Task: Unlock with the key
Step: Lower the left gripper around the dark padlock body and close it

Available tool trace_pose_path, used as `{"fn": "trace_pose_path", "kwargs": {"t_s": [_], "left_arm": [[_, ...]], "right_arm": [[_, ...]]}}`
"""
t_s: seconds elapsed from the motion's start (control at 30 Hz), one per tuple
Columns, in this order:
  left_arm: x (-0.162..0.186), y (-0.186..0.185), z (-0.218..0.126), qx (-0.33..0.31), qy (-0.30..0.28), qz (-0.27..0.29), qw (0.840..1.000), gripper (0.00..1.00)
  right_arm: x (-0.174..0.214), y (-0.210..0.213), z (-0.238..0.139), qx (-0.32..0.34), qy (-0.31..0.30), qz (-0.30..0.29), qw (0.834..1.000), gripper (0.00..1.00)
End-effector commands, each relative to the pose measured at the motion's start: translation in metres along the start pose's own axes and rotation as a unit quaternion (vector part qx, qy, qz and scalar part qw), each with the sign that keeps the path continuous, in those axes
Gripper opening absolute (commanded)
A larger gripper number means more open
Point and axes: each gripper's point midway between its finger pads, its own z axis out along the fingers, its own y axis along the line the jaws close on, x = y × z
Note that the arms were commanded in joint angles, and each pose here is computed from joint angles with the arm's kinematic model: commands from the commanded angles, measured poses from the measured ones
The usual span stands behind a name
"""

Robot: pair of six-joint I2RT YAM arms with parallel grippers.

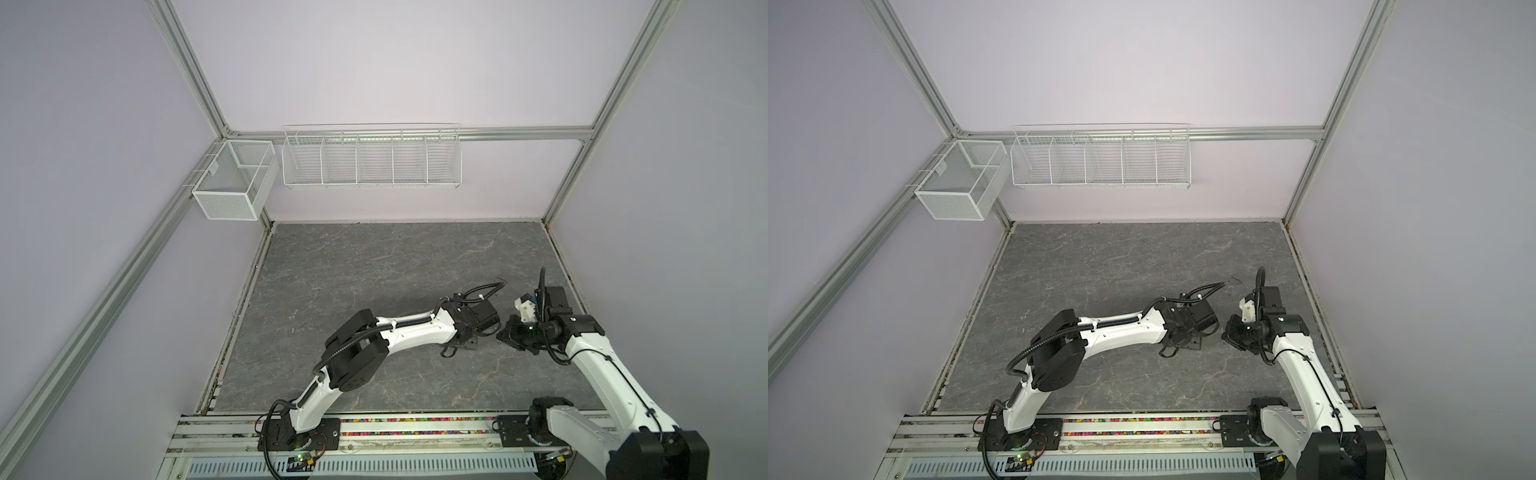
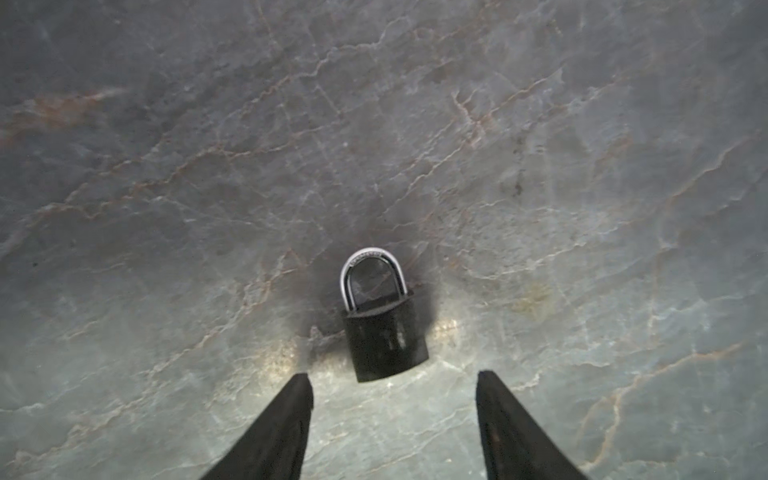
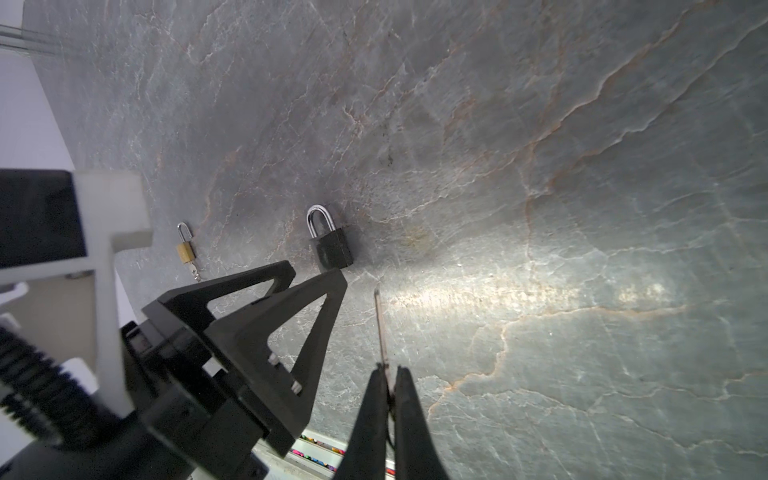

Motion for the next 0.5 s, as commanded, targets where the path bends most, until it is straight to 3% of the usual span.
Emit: {"fn": "trace_pose_path", "kwargs": {"t_s": [0.0,0.47], "left_arm": [[0.001,0.004,0.008,-0.03,0.002,-0.006,1.0,0.63],[-0.011,0.006,0.02,-0.061,-0.01,-0.013,0.998,0.54]], "right_arm": [[0.001,0.003,0.003,-0.018,0.004,-0.006,1.0,0.07],[0.0,0.003,0.001,-0.019,-0.001,-0.009,1.0,0.07]]}}
